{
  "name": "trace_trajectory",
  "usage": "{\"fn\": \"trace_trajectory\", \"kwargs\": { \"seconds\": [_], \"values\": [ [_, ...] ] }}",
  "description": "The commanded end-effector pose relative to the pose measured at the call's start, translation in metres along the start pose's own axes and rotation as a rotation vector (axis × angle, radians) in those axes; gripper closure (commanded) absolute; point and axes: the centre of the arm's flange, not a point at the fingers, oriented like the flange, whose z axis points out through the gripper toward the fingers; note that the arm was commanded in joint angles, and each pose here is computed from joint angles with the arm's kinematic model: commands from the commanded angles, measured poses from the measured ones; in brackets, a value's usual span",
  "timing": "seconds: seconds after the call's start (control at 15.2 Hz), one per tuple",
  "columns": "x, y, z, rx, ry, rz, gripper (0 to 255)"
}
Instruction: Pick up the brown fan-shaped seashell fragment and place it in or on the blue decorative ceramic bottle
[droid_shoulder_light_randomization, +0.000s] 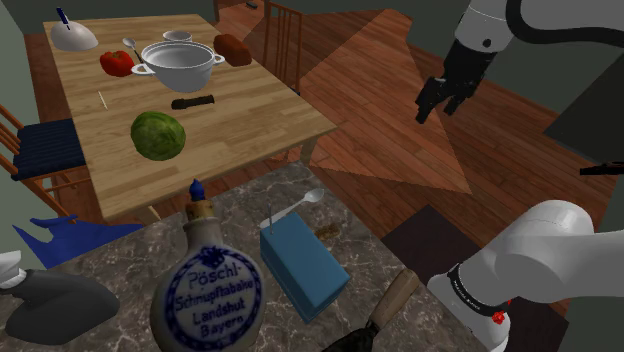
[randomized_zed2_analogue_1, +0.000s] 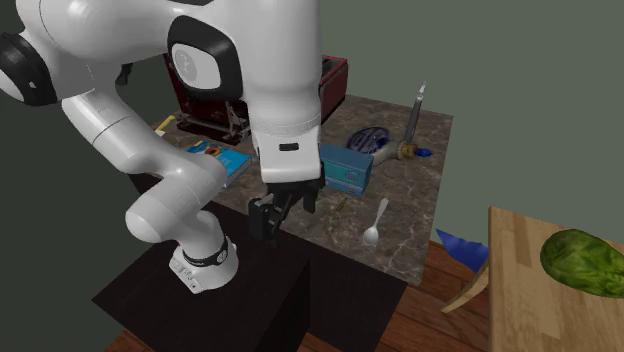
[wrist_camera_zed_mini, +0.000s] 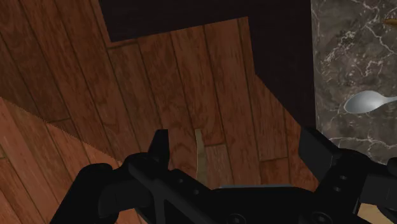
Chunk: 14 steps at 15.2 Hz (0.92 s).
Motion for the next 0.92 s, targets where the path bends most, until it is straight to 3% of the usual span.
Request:
{"fn": "trace_trajectory", "kwargs": {
  "seconds": [0.0, 0.86],
  "values": [
    [0.000, 0.000, 0.000, 0.000, 0.000, 0.000, 0],
    [0.026, -0.113, 0.101, 0.146, 0.025, -0.713, 0]
  ]
}}
